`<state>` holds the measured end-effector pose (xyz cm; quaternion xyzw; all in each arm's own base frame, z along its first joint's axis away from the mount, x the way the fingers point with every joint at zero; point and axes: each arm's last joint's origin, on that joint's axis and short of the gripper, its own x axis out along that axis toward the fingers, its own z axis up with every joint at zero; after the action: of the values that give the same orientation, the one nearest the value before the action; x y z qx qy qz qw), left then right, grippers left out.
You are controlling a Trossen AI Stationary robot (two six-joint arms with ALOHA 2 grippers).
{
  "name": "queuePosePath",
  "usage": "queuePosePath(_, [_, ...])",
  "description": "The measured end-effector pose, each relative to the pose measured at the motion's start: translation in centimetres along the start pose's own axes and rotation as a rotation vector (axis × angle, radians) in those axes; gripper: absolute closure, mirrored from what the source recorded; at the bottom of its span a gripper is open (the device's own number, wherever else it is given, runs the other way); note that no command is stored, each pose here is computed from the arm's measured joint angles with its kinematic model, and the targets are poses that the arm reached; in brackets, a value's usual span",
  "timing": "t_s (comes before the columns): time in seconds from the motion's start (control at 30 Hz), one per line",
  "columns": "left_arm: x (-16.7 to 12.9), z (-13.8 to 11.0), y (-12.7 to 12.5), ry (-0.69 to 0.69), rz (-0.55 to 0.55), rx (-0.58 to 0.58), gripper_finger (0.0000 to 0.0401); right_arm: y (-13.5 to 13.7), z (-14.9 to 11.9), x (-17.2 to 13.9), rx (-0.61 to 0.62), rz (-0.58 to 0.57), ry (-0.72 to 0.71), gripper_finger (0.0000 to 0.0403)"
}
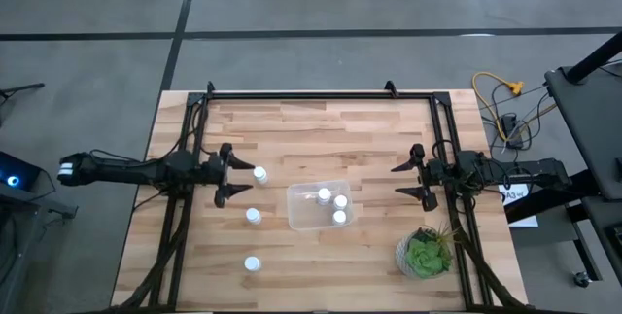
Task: Pick and place pill bottles into a basket
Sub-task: Put the white medicine bottle into the transparent bin
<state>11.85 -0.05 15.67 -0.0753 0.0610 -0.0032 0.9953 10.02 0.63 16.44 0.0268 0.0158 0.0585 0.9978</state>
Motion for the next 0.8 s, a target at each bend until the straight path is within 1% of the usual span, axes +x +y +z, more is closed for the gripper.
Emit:
queuePosePath(0.07, [0.0, 0.4, -0.1, -0.045, -0.009, -0.059, 0.0127, 0.0, 0.0, 0.0, -0.007, 0.000, 0.000, 0.0138])
queuePosePath(0.17, [-0.1, 1.5, -0.3, -0.151, -0.056, -0.190, 0.0127, 0.0, 0.0, 0.0, -0.005, 0.000, 0.000, 0.0138])
queuePosePath(0.23, [-0.2, 2.3, -0.5, -0.226, -0.110, -0.225, 0.0127, 0.0, 0.0, 0.0, 0.000, 0.000, 0.000, 0.0138])
queuePosePath(0.27, [-0.3, 2.7, -0.6, -0.251, -0.145, -0.217, 0.0127, 0.0, 0.0, 0.0, -0.002, 0.000, 0.000, 0.0138])
queuePosePath(0.33, [-0.3, 3.7, -1.0, -0.256, -0.211, -0.209, 0.0127, 0.0, 0.0, 0.0, -0.009, 0.000, 0.000, 0.0138])
queuePosePath(0.43, [-0.3, 5.8, -1.6, -0.269, -0.316, -0.189, 0.0127, 0.0, 0.0, 0.0, -0.001, 0.000, 0.000, 0.0138])
queuePosePath(0.5, [-0.3, 7.7, -2.0, -0.298, -0.364, -0.152, 0.0127, 0.0, 0.0, 0.0, -0.002, 0.000, 0.000, 0.0138])
queuePosePath(0.7, [-0.1, 14.1, -2.9, -0.428, -0.358, 0.022, 0.0127, 0.0, 0.0, 0.0, 0.000, 0.000, 0.000, 0.0138])
queuePosePath(0.8, [0.7, 16.8, -3.2, -0.434, -0.311, 0.052, 0.0127, 0.0, 0.0, 0.0, -0.009, 0.000, 0.000, 0.0138])
